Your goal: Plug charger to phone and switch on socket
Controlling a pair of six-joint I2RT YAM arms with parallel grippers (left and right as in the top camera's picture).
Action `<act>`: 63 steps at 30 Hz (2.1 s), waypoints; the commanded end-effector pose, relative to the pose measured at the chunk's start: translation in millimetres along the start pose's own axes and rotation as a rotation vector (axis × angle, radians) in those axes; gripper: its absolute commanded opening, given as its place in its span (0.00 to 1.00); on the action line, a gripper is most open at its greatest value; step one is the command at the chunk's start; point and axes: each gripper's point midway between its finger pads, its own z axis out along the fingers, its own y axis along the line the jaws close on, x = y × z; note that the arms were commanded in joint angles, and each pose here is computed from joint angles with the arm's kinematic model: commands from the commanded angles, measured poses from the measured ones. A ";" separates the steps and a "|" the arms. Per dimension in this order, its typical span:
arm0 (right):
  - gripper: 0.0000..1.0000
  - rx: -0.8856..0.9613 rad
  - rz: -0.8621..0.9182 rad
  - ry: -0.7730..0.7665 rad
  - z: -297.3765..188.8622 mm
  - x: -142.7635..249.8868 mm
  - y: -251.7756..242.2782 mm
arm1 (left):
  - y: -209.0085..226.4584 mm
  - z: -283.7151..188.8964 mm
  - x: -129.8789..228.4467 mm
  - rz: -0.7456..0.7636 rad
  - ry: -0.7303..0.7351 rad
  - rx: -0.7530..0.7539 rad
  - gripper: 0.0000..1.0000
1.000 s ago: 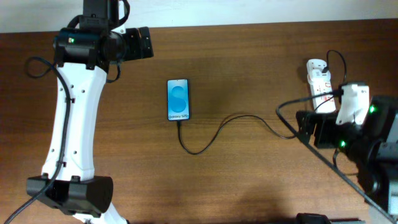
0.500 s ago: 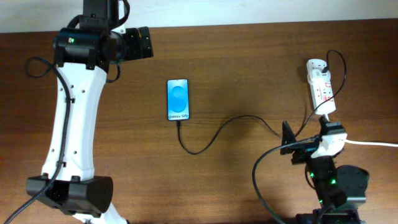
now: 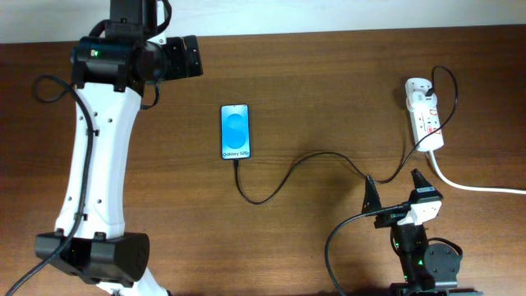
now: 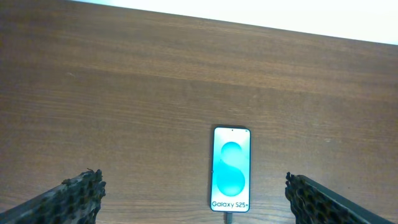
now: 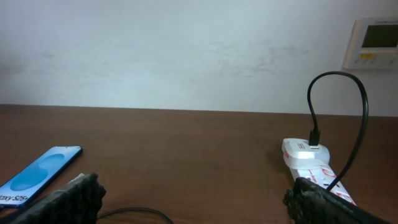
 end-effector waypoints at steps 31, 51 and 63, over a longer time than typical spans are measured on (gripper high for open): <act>0.98 0.024 0.017 0.089 -1.3 24.0 -3.2 | 11.1 -31.0 20.1 -0.001 0.035 -0.032 0.99; 0.98 0.024 0.017 0.089 -1.3 24.0 -3.2 | 73.1 -57.1 173.9 0.071 -0.507 -0.012 0.99; 0.98 0.024 0.017 0.089 -1.3 24.0 -3.2 | 68.1 -39.7 214.4 0.277 -0.813 0.006 0.99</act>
